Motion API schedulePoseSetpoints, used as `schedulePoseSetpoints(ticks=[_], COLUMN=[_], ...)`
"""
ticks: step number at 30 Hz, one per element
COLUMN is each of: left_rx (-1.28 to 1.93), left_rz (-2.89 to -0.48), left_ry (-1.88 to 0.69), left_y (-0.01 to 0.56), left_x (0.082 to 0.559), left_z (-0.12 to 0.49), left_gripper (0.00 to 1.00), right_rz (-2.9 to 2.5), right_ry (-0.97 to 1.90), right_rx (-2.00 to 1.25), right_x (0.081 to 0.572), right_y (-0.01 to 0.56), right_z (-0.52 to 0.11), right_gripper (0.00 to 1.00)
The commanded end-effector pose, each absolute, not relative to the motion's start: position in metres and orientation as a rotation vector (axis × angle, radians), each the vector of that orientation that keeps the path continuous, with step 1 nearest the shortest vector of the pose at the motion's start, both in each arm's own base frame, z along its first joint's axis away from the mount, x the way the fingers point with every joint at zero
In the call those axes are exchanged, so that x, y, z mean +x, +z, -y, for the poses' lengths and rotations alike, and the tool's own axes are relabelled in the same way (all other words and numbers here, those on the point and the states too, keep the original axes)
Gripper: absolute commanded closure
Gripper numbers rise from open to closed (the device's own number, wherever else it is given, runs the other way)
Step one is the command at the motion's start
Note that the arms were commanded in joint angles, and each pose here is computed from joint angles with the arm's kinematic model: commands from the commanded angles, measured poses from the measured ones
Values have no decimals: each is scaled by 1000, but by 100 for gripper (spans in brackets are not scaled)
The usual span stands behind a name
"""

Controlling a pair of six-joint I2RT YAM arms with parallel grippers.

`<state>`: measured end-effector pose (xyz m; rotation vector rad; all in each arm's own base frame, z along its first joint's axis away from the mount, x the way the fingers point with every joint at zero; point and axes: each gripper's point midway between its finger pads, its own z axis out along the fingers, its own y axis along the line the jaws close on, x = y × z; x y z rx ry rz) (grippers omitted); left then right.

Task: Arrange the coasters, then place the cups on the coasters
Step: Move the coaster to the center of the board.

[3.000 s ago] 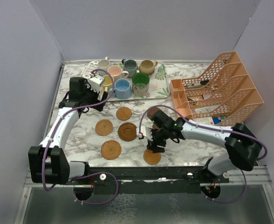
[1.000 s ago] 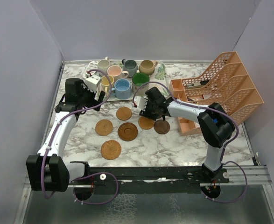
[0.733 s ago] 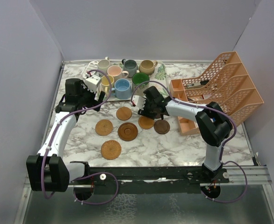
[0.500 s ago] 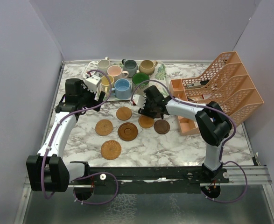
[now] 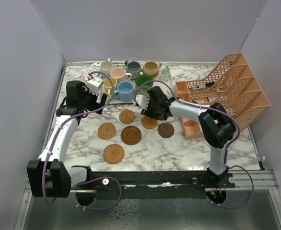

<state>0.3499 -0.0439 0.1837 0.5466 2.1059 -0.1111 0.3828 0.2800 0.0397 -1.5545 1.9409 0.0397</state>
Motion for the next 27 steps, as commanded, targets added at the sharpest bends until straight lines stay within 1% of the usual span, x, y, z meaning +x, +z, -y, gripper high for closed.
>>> schedulePoseSetpoints(ticks=[1, 16, 27], left_rx=[554, 552, 557], left_rz=[-2056, -2049, -2051], left_ry=[-118, -116, -143], left_y=[193, 195, 194], left_x=[350, 349, 349], left_z=[45, 44, 47], left_gripper=[1, 1, 1], right_rz=[-1950, -1960, -1937], right_ry=[6, 20, 119], right_rx=[-1527, -1504, -1464], right_x=[396, 400, 397], right_y=[36, 39, 85], right_z=[-279, -284, -298], right_gripper=[51, 51, 49])
